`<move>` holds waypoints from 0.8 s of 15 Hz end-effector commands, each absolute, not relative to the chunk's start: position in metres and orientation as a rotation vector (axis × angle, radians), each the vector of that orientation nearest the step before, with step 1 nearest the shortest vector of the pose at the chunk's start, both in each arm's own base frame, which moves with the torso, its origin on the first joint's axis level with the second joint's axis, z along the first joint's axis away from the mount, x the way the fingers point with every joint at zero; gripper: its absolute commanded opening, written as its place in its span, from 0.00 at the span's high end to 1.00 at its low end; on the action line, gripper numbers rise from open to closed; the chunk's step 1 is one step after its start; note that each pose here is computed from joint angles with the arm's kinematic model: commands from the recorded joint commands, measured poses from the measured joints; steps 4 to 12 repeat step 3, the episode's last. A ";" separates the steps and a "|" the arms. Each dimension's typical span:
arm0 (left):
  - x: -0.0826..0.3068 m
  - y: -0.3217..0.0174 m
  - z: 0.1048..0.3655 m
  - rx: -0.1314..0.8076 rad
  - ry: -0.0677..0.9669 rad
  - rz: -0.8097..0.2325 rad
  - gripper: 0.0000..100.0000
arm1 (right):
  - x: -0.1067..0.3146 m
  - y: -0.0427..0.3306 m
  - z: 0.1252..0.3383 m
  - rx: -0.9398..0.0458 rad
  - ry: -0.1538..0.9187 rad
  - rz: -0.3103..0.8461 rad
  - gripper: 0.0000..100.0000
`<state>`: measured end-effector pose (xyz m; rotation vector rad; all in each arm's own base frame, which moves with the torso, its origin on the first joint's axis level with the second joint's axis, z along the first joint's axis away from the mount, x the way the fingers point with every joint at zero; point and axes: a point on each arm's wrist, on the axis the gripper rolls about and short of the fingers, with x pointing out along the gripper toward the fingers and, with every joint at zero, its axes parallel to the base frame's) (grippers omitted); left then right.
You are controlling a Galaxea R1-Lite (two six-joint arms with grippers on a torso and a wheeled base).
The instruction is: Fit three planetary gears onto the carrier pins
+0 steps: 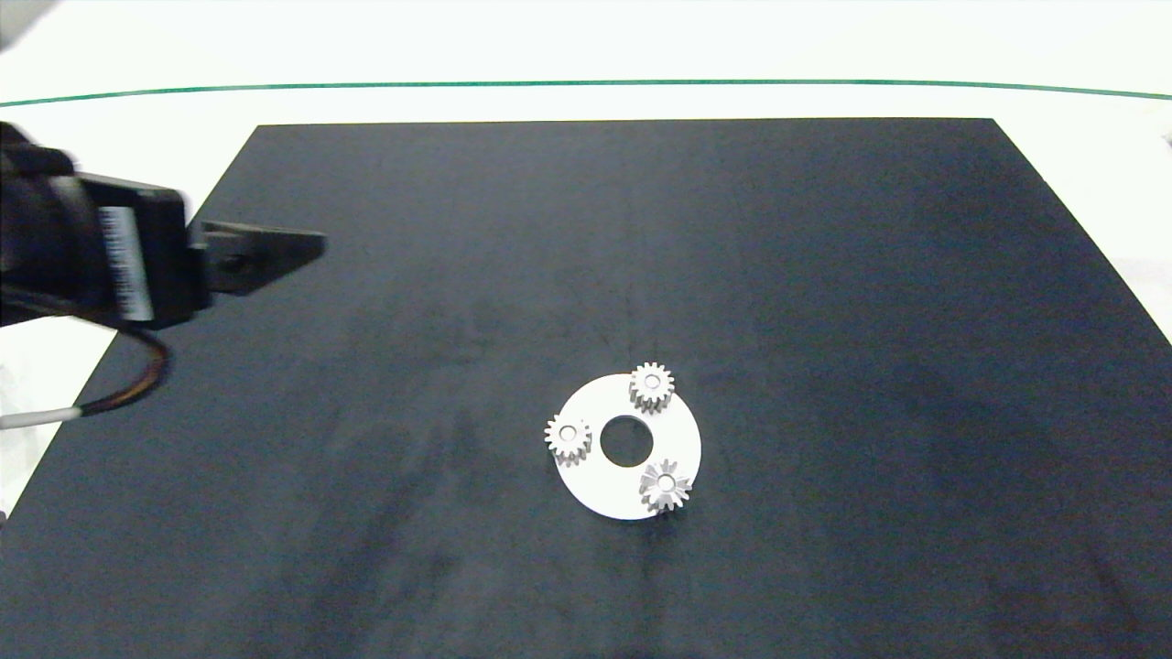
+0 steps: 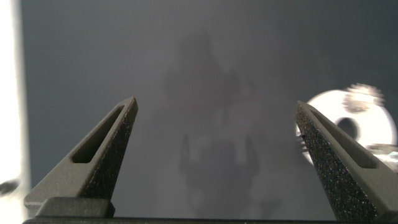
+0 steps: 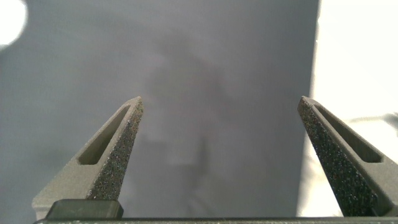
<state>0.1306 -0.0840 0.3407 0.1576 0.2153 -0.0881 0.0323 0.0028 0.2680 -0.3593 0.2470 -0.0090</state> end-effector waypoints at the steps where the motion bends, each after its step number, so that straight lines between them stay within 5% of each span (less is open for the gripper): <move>1: 0.015 0.007 0.298 0.050 0.056 0.234 0.00 | -0.006 -0.012 0.242 -0.349 0.215 -0.253 0.00; 3: -0.022 0.017 0.252 0.071 0.017 0.337 0.00 | -0.028 -0.014 0.226 -0.320 0.178 -0.369 0.00; 12: -0.022 0.017 0.252 0.071 0.017 0.337 0.00 | -0.028 -0.014 0.226 -0.320 0.178 -0.369 0.00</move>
